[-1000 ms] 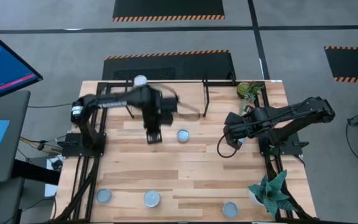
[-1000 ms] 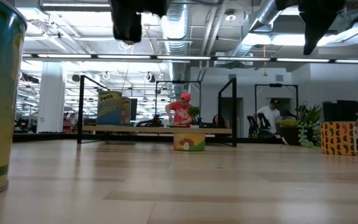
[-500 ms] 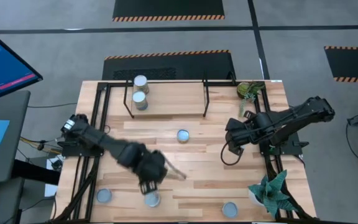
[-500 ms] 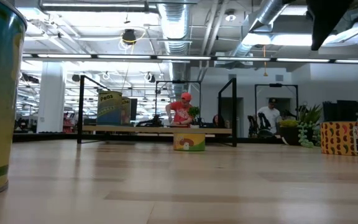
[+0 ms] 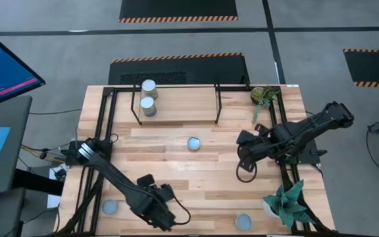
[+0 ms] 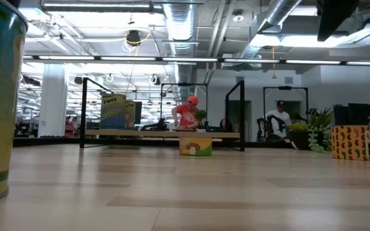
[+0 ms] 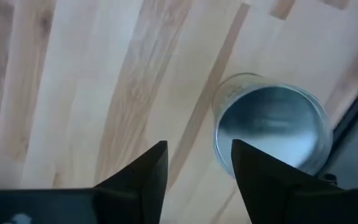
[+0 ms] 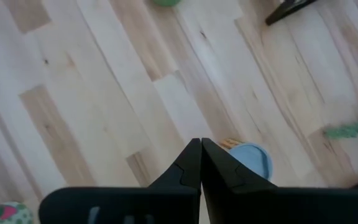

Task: Pick and place cans onto a shelf
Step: Put the canned carrots on the shelf

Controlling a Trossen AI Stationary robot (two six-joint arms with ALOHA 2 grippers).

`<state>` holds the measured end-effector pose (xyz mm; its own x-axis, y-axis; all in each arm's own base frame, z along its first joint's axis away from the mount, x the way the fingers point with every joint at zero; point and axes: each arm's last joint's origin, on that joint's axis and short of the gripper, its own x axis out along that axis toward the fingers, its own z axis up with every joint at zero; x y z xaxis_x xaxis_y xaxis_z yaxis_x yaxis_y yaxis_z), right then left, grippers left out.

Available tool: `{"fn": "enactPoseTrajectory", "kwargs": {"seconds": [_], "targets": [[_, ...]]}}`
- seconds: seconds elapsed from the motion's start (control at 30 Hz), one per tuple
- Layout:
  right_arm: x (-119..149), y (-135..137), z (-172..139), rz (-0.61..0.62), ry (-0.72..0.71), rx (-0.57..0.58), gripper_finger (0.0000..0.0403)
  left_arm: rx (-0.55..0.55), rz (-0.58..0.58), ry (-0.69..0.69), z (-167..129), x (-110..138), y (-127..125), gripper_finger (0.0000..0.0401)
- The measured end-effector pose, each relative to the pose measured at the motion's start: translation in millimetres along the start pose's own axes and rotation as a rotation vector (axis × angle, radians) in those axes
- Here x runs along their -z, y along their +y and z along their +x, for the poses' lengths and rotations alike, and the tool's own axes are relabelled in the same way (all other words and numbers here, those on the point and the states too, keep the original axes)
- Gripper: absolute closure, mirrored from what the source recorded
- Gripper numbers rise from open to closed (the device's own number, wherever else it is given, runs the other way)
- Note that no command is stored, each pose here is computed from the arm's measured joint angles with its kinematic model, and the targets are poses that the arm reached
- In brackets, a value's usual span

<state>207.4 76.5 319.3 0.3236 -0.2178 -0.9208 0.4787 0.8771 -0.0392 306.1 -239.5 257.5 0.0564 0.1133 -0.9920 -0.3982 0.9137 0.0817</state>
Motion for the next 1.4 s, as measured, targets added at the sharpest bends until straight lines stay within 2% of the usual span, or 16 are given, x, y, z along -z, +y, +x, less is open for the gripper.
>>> {"fn": "enactPoseTrajectory", "kwargs": {"seconds": [0.27, 0.5, 0.83, 0.93, 1.1, 1.27, 1.4], "targets": [[5.0, 6.8, -2.6, -0.014, 0.007, -0.042, 0.0375, 0.026, 0.006, -0.009, 9.1, -7.6, -5.9, 0.0238], [8.7, 10.0, -4.3, -0.033, 0.007, -0.051, 0.0374, 0.001, 0.073, 0.022, 17.0, -10.3, -5.7, 0.0239], [10.0, 12.0, -5.0, -0.039, 0.002, -0.06, 0.0378, 0.033, 0.151, 0.067, 25.6, -23.3, -4.3, 0.0242], [9.8, 12.3, -4.9, -0.038, 0.0, -0.062, 0.0377, 0.042, 0.165, 0.07, 26.5, -27.6, -2.5, 0.0271], [9.8, 12.2, -5.0, -0.015, 0.0, -0.062, 0.0376, 0.039, 0.221, 0.078, 28.7, -35.8, 3.5, 0.0382], [9.7, 12.1, -5.0, -0.013, 0.0, -0.061, 0.0378, 0.008, 0.223, 0.086, 36.4, -51.9, 14.5, 0.0399], [9.7, 12.0, -4.9, -0.014, 0.0, -0.06, 0.0376, 0.027, 0.243, 0.078, 25.4, -65.0, 25.0, 0.0401]]}}
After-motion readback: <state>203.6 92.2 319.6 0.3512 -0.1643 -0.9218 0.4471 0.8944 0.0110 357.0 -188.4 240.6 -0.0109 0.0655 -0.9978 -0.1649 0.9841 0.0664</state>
